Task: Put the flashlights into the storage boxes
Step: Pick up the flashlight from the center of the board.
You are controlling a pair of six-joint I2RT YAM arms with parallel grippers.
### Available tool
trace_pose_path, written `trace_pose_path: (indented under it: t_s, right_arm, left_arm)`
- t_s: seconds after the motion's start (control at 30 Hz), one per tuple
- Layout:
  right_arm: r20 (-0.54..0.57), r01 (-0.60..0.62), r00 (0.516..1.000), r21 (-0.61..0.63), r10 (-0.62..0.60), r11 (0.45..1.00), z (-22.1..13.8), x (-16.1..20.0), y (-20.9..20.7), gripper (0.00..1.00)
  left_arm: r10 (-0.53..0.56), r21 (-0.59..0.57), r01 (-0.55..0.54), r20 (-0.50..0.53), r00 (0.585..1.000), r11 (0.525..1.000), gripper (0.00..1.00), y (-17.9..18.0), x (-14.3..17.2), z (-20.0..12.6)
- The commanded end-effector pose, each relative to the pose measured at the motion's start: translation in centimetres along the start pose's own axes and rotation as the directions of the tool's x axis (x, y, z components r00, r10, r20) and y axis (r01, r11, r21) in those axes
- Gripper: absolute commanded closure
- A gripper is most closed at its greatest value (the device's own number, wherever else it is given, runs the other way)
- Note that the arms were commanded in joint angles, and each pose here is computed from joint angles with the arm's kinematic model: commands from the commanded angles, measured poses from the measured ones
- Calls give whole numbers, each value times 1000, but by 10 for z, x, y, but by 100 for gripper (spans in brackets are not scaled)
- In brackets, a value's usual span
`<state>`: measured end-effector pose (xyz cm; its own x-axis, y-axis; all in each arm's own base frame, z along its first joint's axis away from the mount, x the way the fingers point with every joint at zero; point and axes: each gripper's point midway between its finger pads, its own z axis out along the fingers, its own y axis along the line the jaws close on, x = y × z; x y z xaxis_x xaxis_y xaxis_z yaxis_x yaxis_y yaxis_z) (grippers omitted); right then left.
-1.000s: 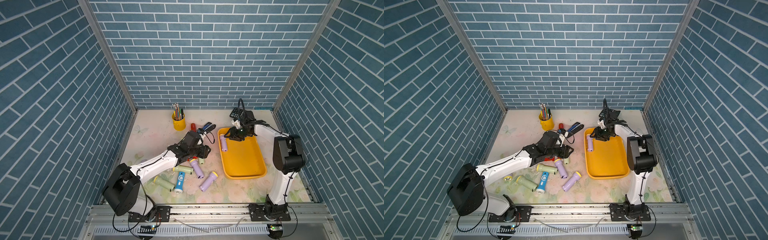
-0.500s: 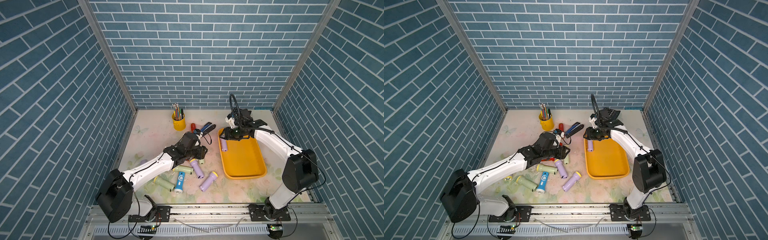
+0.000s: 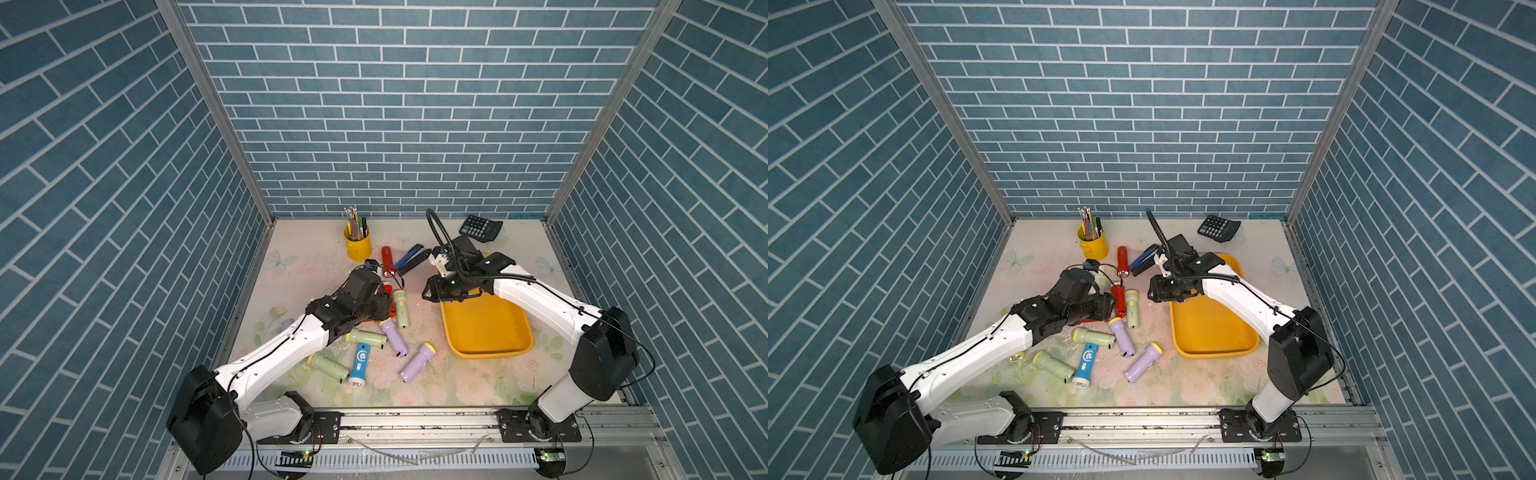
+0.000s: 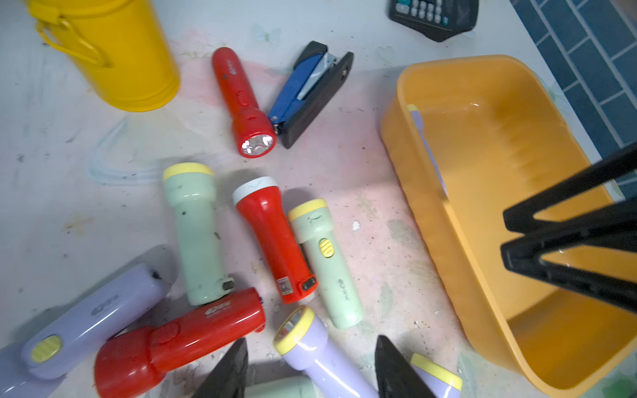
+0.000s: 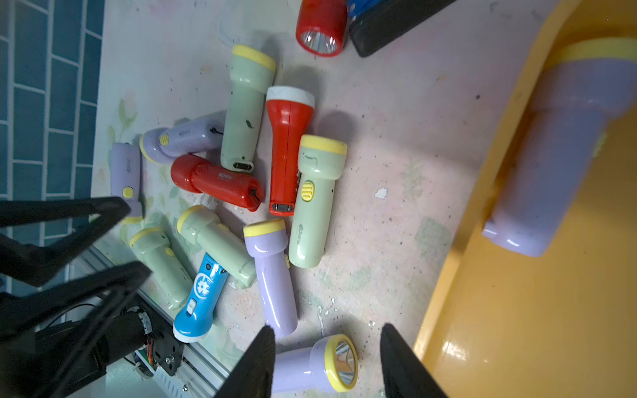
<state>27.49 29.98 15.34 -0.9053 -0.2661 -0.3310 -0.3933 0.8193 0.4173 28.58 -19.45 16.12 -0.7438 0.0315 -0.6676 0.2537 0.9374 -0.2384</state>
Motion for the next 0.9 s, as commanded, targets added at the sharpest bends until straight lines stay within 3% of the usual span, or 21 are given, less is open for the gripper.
trace_pose_path:
  t_s: [0.0, 0.43, 0.87]
  right_arm:
    - [-62, -6, 998, 56, 10, 998, 19, 4, 5, 49]
    - [-205, 21, 979, 110, 2, 994, 95, 16, 21, 46]
    - [-247, 34, 969, 160, 7, 987, 119, 22, 8, 46]
  left_arm:
    - [-36, -70, 35, -10, 999, 997, 40, 29, 10, -6]
    - [-78, -74, 77, -2, 997, 994, 40, 48, 23, -4]
    - [-72, -98, 71, -4, 997, 993, 39, 60, 21, 4]
